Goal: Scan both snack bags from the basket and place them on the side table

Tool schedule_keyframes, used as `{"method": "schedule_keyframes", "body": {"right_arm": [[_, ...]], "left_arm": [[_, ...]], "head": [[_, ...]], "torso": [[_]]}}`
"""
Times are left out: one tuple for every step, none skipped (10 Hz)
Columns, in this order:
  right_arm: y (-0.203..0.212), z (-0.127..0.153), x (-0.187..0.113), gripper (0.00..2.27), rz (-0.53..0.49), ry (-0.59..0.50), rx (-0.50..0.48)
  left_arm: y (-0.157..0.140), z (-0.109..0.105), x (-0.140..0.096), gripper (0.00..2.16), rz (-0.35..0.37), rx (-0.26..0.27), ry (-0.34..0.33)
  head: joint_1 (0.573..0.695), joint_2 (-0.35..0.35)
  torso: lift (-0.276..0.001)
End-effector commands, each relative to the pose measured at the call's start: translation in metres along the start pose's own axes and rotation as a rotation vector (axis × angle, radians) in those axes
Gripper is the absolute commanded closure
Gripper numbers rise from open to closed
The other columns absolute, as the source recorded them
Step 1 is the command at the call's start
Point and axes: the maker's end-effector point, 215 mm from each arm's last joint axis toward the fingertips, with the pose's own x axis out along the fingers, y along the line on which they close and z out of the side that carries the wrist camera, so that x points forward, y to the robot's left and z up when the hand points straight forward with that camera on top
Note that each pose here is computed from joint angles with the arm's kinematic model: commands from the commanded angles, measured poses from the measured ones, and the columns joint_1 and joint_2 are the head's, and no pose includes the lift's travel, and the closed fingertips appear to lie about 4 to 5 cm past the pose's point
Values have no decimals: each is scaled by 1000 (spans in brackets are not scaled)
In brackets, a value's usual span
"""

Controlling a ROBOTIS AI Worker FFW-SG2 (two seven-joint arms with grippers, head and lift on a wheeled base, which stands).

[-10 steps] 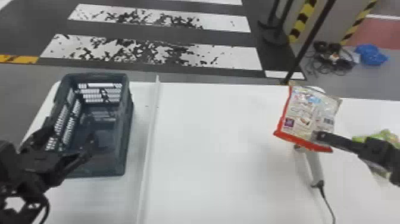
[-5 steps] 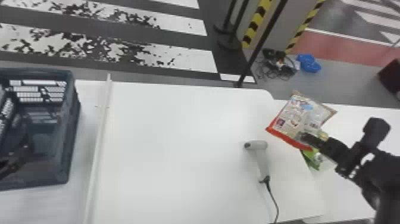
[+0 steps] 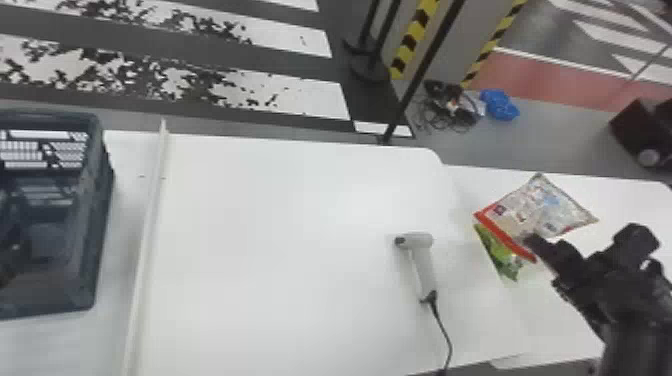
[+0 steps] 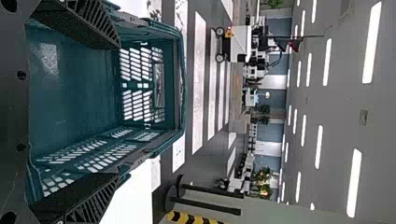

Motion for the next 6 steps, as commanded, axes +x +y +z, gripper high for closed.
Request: {"method": "schedule_keyframes", "body": {"right_arm": [[-24,-4,12,2091,-23,-14,87],[-40,-3,18,1565,-46,-44,119],[-45,0,20,448,-44,-64,137],[-44,3,21,-2,-42,-85,132],[-43,6,21,6,-38,-106,126],[-40,10,18,46,-32,-124,105]], "left_arm": [[-1,0,0,-2,-2,0,0],[-2,1,0,-2,-4,0,-1],[-2,1,0,-2,-6,-2,-1],[-4,1,0,-2,-9,-2,-4],[-7,0,0,-2,-13,-5,-2],[-8,2,0,-2,-14,-5,-7]], "head": [[695,-350],[695,-350],[695,-350],[695,-350],[695,-350],[695,-350]], "torso": [[-75],[-75],[-75],[-75],[-75],[-75]]}}
